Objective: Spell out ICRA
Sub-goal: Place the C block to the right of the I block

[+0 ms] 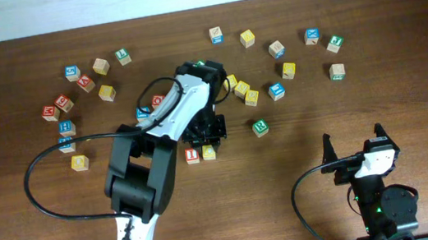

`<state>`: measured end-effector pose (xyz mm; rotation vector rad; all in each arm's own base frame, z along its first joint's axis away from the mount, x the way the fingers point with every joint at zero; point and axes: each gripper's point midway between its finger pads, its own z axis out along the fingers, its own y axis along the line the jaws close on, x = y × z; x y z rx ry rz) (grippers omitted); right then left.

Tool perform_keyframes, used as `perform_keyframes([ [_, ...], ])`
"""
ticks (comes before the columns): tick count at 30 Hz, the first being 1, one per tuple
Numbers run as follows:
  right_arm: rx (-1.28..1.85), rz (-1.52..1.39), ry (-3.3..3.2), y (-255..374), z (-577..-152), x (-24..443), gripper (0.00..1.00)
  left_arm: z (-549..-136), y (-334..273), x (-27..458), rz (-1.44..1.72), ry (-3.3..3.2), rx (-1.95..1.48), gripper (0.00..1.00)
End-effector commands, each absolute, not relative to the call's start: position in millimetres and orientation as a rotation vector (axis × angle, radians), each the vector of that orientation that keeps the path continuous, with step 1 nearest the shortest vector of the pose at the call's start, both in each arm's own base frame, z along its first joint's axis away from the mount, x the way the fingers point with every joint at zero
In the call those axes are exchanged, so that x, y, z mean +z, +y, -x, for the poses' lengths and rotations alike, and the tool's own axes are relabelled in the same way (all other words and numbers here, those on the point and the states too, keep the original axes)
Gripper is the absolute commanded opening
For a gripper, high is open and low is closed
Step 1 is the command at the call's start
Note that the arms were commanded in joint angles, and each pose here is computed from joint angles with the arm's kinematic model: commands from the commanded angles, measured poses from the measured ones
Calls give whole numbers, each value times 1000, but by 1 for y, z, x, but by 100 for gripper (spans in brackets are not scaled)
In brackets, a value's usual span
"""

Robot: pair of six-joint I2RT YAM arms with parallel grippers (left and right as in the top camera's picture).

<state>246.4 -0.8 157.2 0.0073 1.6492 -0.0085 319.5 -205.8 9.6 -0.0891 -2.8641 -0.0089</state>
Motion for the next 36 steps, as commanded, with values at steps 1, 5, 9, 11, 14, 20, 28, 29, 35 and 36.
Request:
perform_keyframes([
  [1, -22, -25, 1653, -5, -246, 155, 98, -320, -201, 9, 55, -2864, -22, 30],
  [5, -22, -25, 1652, -5, -246, 155, 98, -320, -201, 9, 56, -2864, -23, 36],
  [9, -22, -25, 1653, -5, -246, 155, 98, -322, -202, 11, 57, -2870, -18, 27],
  [11, -21, -25, 1653, -5, -246, 155, 98, -322, -202, 14, 56, -2867, -20, 24],
  [14, -21, -25, 1653, -5, -246, 155, 98, -320, -202, 15, 55, -2860, -25, 24],
  [20, -22, -25, 1652, -5, -246, 155, 98, -323, -203, 17, 56, -2870, -18, 40],
  [28, -22, -25, 1652, -5, -246, 155, 98, -384, -199, 93, 40, -3060, 71, 41],
  [29, -22, -25, 1653, -5, -246, 155, 98, -395, -190, 109, 13, -3098, 61, 41],
  [35, -22, -25, 1652, -5, -246, 155, 98, -439, -108, 146, -235, -3224, -79, 95],
  [36, -22, -25, 1653, -5, -246, 155, 98, -443, -100, 146, -269, -3229, -75, 99],
])
